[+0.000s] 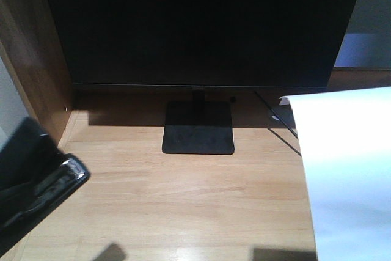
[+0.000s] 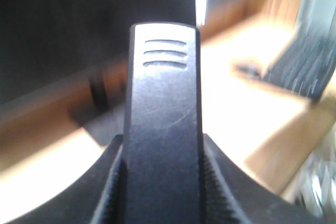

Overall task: Grab stapler and paper to desk for stapling
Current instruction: 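Lower the black stapler in the left gripper toward the desktop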

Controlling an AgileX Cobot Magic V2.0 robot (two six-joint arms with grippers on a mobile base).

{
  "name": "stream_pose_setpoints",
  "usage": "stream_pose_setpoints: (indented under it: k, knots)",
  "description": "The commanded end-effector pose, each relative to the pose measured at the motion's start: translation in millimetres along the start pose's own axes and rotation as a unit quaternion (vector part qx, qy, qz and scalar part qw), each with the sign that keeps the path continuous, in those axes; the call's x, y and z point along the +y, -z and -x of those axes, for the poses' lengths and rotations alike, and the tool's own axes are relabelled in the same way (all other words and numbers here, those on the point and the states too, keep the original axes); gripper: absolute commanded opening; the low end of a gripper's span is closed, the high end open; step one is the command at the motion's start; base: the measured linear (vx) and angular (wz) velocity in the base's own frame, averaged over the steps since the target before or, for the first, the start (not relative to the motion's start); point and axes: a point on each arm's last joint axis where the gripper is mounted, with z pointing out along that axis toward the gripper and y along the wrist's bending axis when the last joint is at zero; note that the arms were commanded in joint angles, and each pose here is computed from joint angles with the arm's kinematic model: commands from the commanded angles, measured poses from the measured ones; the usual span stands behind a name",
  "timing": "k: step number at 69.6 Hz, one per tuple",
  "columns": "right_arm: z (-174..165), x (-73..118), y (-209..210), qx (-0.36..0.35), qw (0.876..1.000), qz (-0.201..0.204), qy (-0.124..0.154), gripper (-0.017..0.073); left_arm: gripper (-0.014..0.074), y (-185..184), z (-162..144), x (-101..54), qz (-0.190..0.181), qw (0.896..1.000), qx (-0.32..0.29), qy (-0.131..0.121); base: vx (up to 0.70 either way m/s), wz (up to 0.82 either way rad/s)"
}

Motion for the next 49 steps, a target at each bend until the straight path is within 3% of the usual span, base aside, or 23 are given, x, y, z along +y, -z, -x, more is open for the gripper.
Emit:
stream_pose_setpoints:
  k: [1, 15, 17, 28, 39, 49]
  knots:
    - [6, 7.7, -5, -0.012, 1.0, 0.021, 0.005, -0.0006, -0.0006, -20, 21, 7.8, 0.016, 0.999, -0.044, -0.001, 0.0, 0.0]
    - [6, 7.7, -5, -0.012, 1.0, 0.021, 0.005, -0.0006, -0.0006, -60, 18, 12.7, -0.003, 0.997, -0.004, -0.078, 0.0, 0.0]
    - [6, 7.7, -5, -0.012, 1.0, 0.021, 0.005, -0.0006, -0.0006, -65, 17, 12.9, -0.008, 0.995, 0.002, -0.1, 0.0, 0.0]
    - [6, 7.7, -5, -0.012, 1.0, 0.021, 0.005, -0.0006, -0.0006, -89, 11, 12.7, -0.041, 0.986, 0.026, -0.157, 0.0, 0.0]
    - [6, 7.7, -5, -0.012, 1.0, 0.021, 0.005, -0.0006, -0.0006, -105, 3, 17.2, -0.073, 0.968, 0.048, -0.235, 0.0, 0.0]
    - [6, 7.7, -5, -0.012, 1.0, 0.021, 0.005, -0.0006, -0.0006, -116, -9, 28.0, -0.115, 0.951, 0.072, -0.277, 0.0, 0.0]
